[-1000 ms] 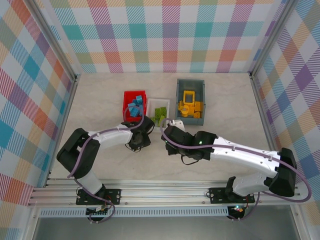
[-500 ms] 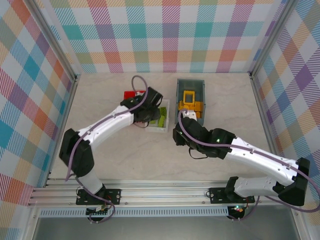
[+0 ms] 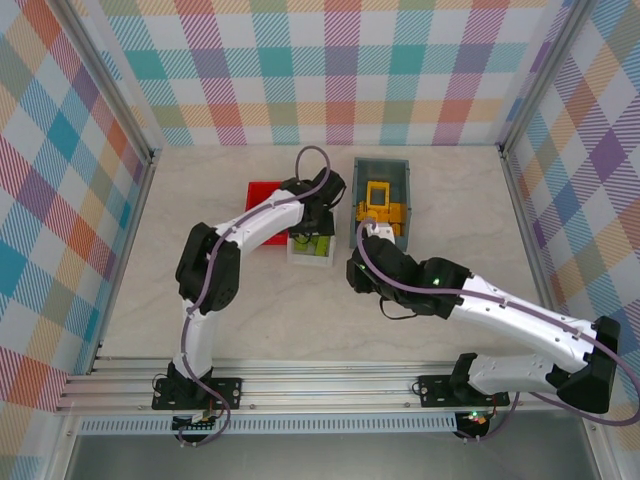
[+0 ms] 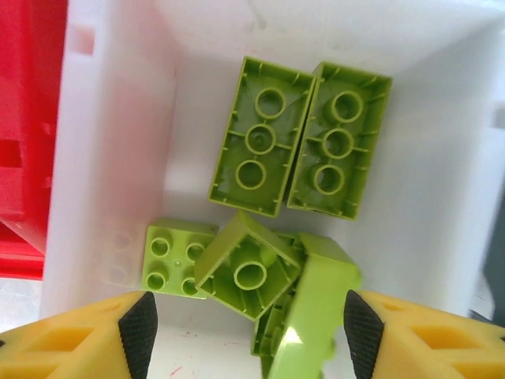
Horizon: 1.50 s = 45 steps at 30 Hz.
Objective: Sort the legos into containers by color
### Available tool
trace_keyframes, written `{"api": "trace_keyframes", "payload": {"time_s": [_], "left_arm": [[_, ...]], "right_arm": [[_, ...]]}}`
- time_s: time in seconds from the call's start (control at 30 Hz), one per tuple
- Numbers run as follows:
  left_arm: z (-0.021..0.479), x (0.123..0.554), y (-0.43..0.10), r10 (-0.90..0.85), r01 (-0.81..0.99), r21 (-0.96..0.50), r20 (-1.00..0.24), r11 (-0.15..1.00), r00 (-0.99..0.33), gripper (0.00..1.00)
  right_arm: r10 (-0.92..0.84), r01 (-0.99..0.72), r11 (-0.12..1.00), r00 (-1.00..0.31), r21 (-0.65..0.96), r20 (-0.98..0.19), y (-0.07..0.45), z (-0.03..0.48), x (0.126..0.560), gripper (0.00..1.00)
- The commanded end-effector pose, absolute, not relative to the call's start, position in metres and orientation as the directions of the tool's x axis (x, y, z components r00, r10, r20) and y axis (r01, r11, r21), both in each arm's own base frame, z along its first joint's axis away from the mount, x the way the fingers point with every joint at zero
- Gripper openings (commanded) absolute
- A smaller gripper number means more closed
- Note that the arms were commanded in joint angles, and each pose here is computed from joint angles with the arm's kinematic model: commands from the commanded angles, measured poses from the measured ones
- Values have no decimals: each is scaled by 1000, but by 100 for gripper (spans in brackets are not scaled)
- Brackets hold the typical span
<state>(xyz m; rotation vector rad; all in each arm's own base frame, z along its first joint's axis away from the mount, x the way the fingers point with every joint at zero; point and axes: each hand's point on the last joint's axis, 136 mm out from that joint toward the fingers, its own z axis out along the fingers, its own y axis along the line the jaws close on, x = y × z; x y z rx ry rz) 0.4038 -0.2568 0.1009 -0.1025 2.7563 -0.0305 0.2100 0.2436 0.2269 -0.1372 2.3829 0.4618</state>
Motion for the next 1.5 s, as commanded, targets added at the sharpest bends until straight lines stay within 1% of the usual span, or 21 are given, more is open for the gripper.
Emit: {"api": "trace_keyframes", "payload": {"time_s": [0.0, 0.1, 0.17, 0.2, 0.27, 0.3, 0.33, 0.37, 0.43, 0.5, 0.57, 0.6, 0.67, 0.73, 0.83, 0.9, 0.97, 1.07, 1.17, 1.4, 1.47], "left_arm": [[161, 400, -252, -90, -59, -83, -452, 995, -888, 66], [195, 388, -251, -108, -48, -130, -502, 990, -858, 64], [216, 375, -245, -142, -55, -177, -526, 983, -839, 63], [226, 368, -239, -165, -65, -201, -537, 977, -828, 64], [251, 350, -220, -226, -86, -262, -568, 961, -791, 68], [254, 339, -206, -266, -109, -295, -567, 949, -779, 74], [258, 330, -191, -311, -131, -336, -563, 933, -766, 91], [260, 323, -179, -345, -145, -371, -559, 917, -754, 100], [264, 304, -144, -410, -180, -416, -570, 891, -712, 100], [259, 288, -111, -427, -217, -390, -605, 895, -673, 100], [254, 275, -79, -407, -267, -307, -670, 914, -622, 100], [250, 268, -55, -412, -344, -247, -703, 906, -580, 100], [241, 254, -11, -405, -508, -122, -769, 853, -495, 100], [226, 250, 16, -319, -571, 4, -826, 821, -464, 100], [193, 267, 16, -151, -463, 103, -865, 881, -479, 100], [176, 271, 25, -124, -482, 127, -882, 867, -454, 100], [156, 284, 24, -86, -439, 138, -887, 888, -454, 100], [125, 301, 26, -118, -409, 86, -886, 909, -448, 100], [109, 318, 29, -149, -406, 44, -890, 913, -431, 100], [107, 369, 21, -163, -339, -28, -912, 940, -377, 100], [107, 382, 19, -127, -312, 1, -912, 950, -390, 100]], "right_arm": [[35, -215, 931, -753, 295, -657, 234, 230, 209, 31], [45, -197, 938, -746, 285, -665, 223, 233, 213, 33], [65, -167, 946, -742, 278, -668, 209, 236, 217, 39], [81, -146, 950, -739, 276, -669, 199, 237, 219, 45], [143, -60, 960, -736, 273, -662, 171, 238, 225, 66], [187, 6, 963, -734, 269, -653, 152, 236, 227, 77], [233, 79, 962, -731, 260, -641, 131, 233, 229, 94], [266, 133, 959, -724, 249, -637, 115, 231, 229, 100], [291, 201, 957, -695, 211, -657, 87, 230, 230, 100], [272, 235, 960, -638, 154, -720, 65, 233, 229, 100], [259, 275, 954, -566, 117, -783, 46, 235, 229, 100], [273, 332, 938, -512, 106, -815, 31, 236, 226, 100], [264, 421, 904, -426, 69, -865, 6, 233, 224, 100], [197, 421, 907, -377, 22, -905, -2, 221, 236, 100], [57, 329, 942, -344, -63, -937, 2, 190, 256, 100], [37, 282, 957, -337, -64, -941, 4, 173, 263, 100], [26, 242, 968, -349, -64, -937, 5, 153, 270, 100], [48, 206, 978, -391, -36, -919, 3, 124, 284, 100], [37, 158, 987, -411, -32, -911, 4, 117, 304, 100], [41, 69, 997, -306, 21, -951, 9, 125, 353, 100], [26, 17, 1000, -293, 22, -956, 15, 126, 367, 100]]}}
